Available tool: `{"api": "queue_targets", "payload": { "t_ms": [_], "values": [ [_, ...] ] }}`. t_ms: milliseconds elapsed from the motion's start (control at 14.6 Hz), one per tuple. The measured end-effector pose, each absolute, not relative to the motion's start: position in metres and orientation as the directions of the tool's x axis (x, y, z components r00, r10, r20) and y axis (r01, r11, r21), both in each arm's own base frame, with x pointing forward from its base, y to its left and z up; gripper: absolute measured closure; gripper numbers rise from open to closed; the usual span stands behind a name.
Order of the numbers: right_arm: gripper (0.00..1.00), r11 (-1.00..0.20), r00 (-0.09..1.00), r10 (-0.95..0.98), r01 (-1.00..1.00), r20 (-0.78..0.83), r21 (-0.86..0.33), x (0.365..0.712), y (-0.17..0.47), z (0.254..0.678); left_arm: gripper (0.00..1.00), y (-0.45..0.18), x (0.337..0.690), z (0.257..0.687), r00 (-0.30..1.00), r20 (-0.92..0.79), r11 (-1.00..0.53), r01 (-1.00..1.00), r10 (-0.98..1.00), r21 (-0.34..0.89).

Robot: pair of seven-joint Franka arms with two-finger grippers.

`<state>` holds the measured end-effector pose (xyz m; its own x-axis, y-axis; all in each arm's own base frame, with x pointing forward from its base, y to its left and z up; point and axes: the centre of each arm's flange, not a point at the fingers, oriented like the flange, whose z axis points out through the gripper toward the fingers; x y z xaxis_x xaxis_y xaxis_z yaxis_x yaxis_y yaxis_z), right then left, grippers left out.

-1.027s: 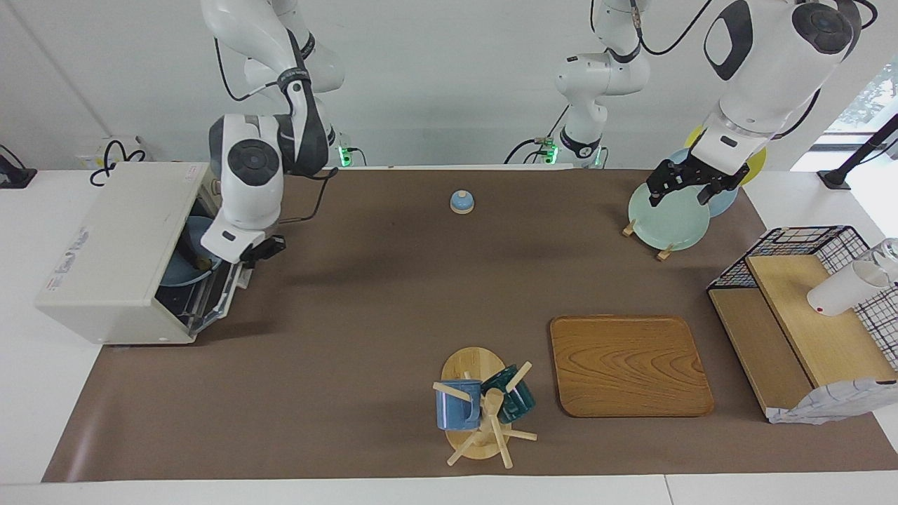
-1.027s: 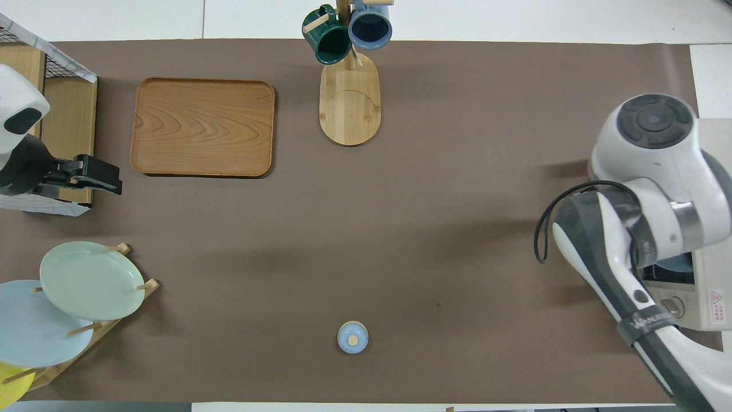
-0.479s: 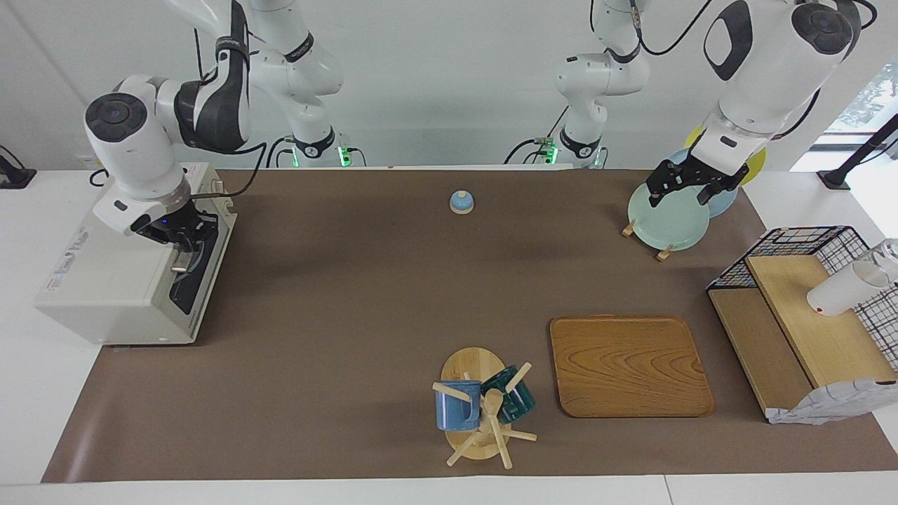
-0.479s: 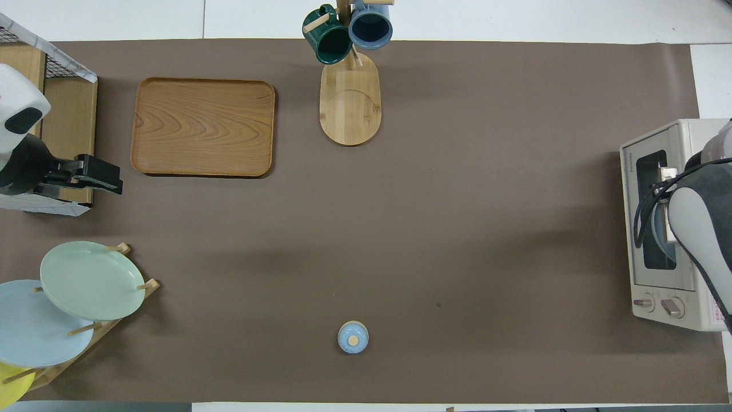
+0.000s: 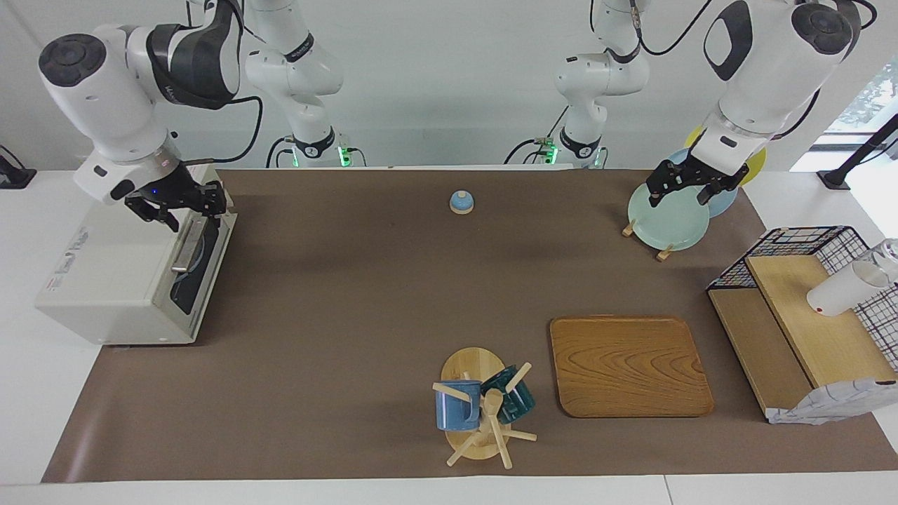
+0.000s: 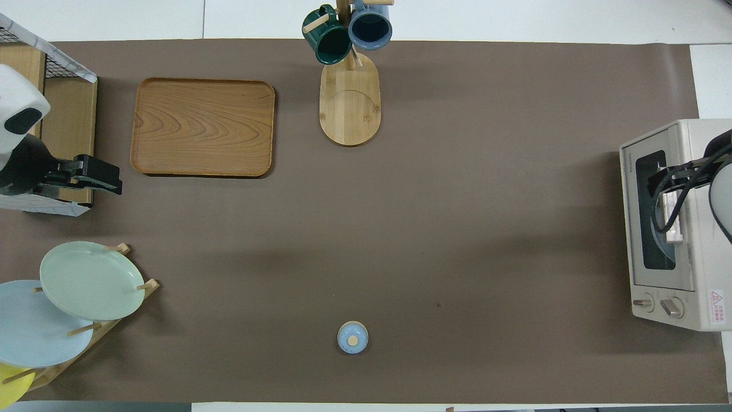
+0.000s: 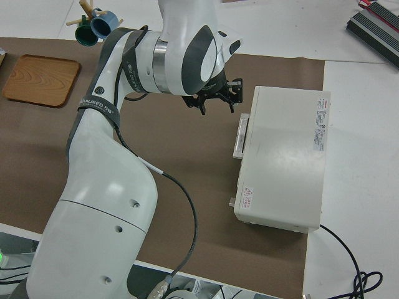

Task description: Put eggplant into oven

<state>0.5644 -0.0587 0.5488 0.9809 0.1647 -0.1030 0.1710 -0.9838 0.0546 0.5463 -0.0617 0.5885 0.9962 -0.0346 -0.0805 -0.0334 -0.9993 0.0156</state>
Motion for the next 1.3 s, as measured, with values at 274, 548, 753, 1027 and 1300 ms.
{"api": "queue_targets", "payload": {
  "t_ms": [274, 548, 753, 1027, 1300],
  "values": [
    [0.00, -0.984, 0.981, 0.165, 0.171, -0.103, 0.055, 0.564, -0.059, 0.549, 0.00, -0.062, 0.546, 0.588, 0.996, -0.081, -0.999, -0.033, -0.035, 0.016],
    [0.00, -0.980, 0.976, 0.183, 0.191, -0.121, 0.051, 0.559, -0.046, 0.554, 0.00, -0.062, 0.546, 0.588, 0.996, -0.081, -0.999, -0.033, -0.035, 0.016],
    [0.00, -0.980, 0.974, 0.184, 0.192, -0.134, 0.049, 0.550, -0.040, 0.575, 0.00, -0.062, 0.546, 0.588, 0.996, -0.081, -0.999, -0.033, -0.035, 0.016],
    [0.00, -0.990, 0.987, 0.121, 0.127, -0.108, 0.057, 0.546, -0.041, 0.586, 0.00, -0.062, 0.546, 0.588, 0.996, -0.081, -0.999, -0.033, -0.035, 0.016],
    [0.00, -0.994, 0.990, 0.084, 0.091, -0.109, 0.060, 0.545, -0.043, 0.585, 0.00, -0.062, 0.546, 0.588, 0.996, -0.081, -0.999, -0.033, -0.034, 0.016]
  ]
}}
